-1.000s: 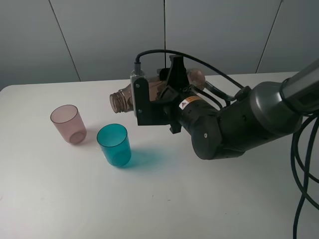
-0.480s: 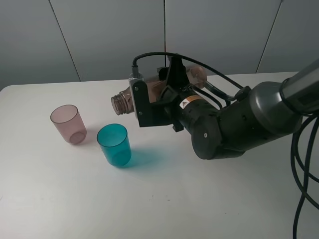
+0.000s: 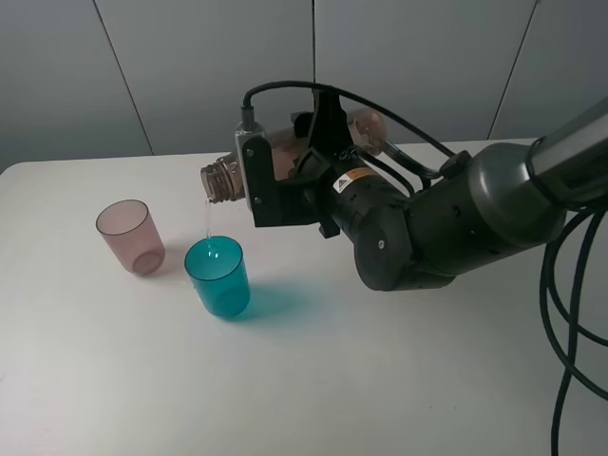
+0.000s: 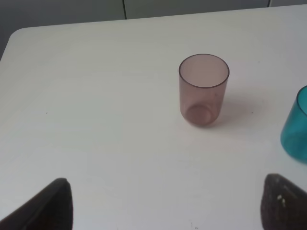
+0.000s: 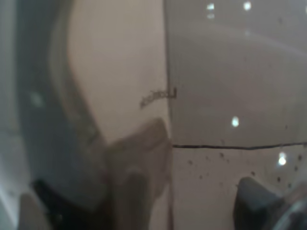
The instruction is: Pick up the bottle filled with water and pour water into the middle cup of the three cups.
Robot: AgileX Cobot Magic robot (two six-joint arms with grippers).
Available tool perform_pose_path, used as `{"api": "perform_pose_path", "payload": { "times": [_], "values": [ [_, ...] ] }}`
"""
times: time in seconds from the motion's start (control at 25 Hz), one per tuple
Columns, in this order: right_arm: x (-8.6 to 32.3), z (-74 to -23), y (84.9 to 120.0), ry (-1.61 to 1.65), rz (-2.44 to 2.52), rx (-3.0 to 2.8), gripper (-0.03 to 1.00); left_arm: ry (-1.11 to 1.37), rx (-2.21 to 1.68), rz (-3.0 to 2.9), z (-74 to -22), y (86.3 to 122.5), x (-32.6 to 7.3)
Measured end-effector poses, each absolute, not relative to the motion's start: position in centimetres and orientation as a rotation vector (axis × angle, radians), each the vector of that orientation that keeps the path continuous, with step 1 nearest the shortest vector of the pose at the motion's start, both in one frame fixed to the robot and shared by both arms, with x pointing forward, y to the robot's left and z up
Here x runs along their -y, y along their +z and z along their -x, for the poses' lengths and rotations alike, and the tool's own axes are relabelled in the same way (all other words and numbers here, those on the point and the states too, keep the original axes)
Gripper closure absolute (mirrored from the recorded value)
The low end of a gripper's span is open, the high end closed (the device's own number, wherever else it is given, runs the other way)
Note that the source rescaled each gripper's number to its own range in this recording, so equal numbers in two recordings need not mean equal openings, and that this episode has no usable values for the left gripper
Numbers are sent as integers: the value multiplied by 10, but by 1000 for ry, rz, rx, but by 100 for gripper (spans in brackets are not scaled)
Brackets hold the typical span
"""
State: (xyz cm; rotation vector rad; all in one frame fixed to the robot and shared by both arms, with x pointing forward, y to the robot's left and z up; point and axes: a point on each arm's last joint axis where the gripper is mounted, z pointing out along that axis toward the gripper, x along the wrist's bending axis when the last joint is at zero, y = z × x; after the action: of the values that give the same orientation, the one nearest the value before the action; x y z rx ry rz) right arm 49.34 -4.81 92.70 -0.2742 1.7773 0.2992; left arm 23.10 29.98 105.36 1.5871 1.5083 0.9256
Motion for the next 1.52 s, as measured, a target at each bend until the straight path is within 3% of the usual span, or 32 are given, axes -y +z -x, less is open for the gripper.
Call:
{"api": "perform_pose_path", "payload": {
  "times": [1.52],
  "values": [
    [49, -494, 929, 162, 420, -1713, 92, 934, -1511, -1589, -231, 1054, -300]
  ]
}}
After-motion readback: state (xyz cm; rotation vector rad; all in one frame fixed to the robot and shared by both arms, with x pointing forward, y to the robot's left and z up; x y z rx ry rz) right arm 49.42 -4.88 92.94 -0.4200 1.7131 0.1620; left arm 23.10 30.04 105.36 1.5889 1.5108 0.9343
